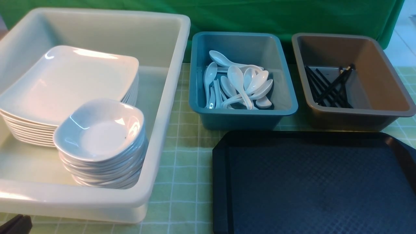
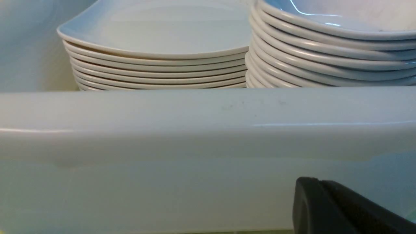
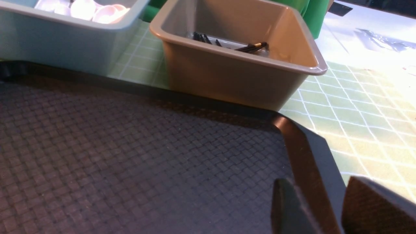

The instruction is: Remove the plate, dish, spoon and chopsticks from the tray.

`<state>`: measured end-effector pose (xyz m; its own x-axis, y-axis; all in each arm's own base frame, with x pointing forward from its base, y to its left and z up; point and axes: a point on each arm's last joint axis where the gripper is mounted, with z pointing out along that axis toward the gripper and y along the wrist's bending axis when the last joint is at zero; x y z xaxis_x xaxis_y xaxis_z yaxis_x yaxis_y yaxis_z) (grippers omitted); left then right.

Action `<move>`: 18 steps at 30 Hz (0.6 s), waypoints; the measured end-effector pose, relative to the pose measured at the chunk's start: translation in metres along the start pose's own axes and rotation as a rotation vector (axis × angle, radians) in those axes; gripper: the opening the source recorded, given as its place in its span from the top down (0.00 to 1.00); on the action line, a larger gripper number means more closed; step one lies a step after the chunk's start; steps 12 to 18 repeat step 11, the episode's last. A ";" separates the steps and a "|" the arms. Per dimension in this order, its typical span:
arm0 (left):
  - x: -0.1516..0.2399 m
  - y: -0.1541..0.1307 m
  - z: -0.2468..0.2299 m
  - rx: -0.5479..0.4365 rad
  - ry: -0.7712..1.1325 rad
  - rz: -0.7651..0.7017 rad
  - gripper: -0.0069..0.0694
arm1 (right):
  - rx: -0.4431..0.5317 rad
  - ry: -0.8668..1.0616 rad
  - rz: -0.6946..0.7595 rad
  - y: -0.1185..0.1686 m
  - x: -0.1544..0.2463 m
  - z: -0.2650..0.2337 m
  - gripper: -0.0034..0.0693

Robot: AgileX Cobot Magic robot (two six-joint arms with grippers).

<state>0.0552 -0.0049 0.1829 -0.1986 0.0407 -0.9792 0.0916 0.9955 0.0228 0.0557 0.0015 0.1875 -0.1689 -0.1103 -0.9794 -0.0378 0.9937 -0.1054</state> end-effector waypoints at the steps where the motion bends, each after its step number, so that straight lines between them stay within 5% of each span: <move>1: 0.000 0.000 0.000 0.000 0.000 0.000 0.91 | 0.000 0.000 0.000 0.000 0.000 0.000 0.62; 18: 0.000 0.000 0.000 0.000 0.000 0.000 0.90 | 0.000 0.000 0.000 0.000 0.000 0.000 0.62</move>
